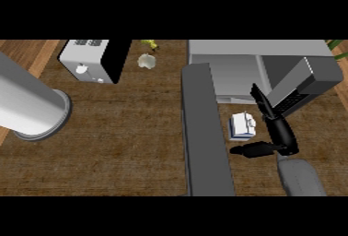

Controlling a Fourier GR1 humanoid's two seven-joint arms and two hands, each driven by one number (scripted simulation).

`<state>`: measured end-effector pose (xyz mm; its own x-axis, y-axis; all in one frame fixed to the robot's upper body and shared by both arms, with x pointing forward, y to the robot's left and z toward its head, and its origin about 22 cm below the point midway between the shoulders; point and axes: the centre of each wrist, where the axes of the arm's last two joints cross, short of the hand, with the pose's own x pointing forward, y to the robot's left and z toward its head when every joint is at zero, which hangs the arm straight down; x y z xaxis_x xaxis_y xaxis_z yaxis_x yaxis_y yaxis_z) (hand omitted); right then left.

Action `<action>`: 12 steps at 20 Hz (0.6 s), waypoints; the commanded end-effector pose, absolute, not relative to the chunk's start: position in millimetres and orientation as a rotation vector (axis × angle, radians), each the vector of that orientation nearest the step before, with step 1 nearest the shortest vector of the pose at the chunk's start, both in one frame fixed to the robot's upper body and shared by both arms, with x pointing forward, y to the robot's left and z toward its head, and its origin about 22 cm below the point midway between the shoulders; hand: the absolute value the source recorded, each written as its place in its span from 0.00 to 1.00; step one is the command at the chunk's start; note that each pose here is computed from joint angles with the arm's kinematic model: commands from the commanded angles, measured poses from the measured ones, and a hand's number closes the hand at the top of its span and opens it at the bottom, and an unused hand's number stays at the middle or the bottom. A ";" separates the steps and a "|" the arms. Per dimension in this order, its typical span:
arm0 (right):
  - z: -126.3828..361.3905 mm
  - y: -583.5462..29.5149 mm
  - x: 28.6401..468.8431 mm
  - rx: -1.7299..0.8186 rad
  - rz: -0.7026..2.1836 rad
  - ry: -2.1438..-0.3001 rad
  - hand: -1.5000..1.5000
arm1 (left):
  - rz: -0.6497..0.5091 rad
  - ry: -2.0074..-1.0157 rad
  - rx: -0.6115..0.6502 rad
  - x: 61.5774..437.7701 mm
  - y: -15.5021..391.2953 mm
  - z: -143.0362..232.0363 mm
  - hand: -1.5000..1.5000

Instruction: Pick up the milk, place it into the microwave and close the microwave

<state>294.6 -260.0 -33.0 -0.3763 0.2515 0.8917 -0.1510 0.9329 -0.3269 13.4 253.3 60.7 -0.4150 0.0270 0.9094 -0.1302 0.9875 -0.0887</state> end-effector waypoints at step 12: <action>-102.6 -281.9 292.9 0.008 0.509 -1.825 0.00 | 0.176 -1.992 0.063 -1.4 255.1 65.2 0.00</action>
